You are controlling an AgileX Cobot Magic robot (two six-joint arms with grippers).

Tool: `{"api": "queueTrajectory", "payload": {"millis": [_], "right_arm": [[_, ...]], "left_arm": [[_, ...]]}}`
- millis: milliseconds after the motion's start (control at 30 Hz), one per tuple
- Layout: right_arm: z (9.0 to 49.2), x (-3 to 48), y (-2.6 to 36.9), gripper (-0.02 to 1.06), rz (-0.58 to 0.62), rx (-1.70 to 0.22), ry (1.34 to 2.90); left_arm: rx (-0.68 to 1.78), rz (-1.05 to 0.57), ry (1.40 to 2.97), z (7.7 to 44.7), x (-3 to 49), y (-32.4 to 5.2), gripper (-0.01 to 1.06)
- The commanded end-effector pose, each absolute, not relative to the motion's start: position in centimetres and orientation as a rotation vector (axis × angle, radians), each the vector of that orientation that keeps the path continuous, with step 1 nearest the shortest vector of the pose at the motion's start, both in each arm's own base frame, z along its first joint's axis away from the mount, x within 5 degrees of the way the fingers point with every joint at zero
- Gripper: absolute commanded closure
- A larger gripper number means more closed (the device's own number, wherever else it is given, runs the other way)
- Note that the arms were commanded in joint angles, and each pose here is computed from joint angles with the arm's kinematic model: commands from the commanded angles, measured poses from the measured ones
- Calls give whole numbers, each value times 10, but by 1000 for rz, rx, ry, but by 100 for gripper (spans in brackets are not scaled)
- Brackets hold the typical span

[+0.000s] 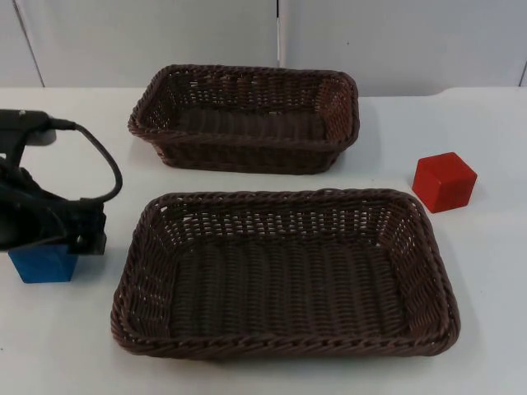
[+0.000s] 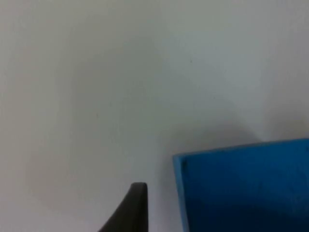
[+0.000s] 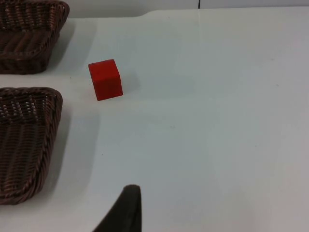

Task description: Pick up one cube with the left hand and place it into the upper basket. Pick up one cube with the right hand and place it into the lower basket.

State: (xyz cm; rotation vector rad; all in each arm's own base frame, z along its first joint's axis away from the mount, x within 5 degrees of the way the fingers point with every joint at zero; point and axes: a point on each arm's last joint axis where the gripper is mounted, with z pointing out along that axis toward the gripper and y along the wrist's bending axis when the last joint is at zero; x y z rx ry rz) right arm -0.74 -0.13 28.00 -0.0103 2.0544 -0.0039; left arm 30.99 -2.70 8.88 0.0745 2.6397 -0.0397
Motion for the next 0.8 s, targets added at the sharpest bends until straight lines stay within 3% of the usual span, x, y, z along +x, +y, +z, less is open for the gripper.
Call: {"api": "queueTrajectory", "payload": {"millis": [0, 167, 267, 400, 433, 533, 600, 767], "right_arm": [[280, -7, -1, 0, -8, -4, 2047], [280, -7, -1, 0, -8, -4, 2047], [280, -7, -1, 0, -8, -4, 2047], [280, -7, -1, 0, -8, -4, 2047], [280, -7, -1, 0, -8, -4, 2047], [280, -7, -1, 0, -8, -4, 2047], [280, -7, -1, 0, -8, -4, 2047], [280, -7, -1, 0, -8, -4, 2047]], "left_arm": [[61, -40, 2619, 88, 312, -28, 0], [60, -35, 2614, 84, 313, -28, 0], [60, -35, 2618, 82, 313, -28, 6], [53, -37, 2623, 81, 313, -28, 48], [53, -37, 2623, 81, 313, -28, 48], [49, -47, 2628, 89, 311, -28, 87], [53, -56, 2611, 103, 310, -29, 105], [29, -87, 2544, 141, 305, -30, 105]]}}
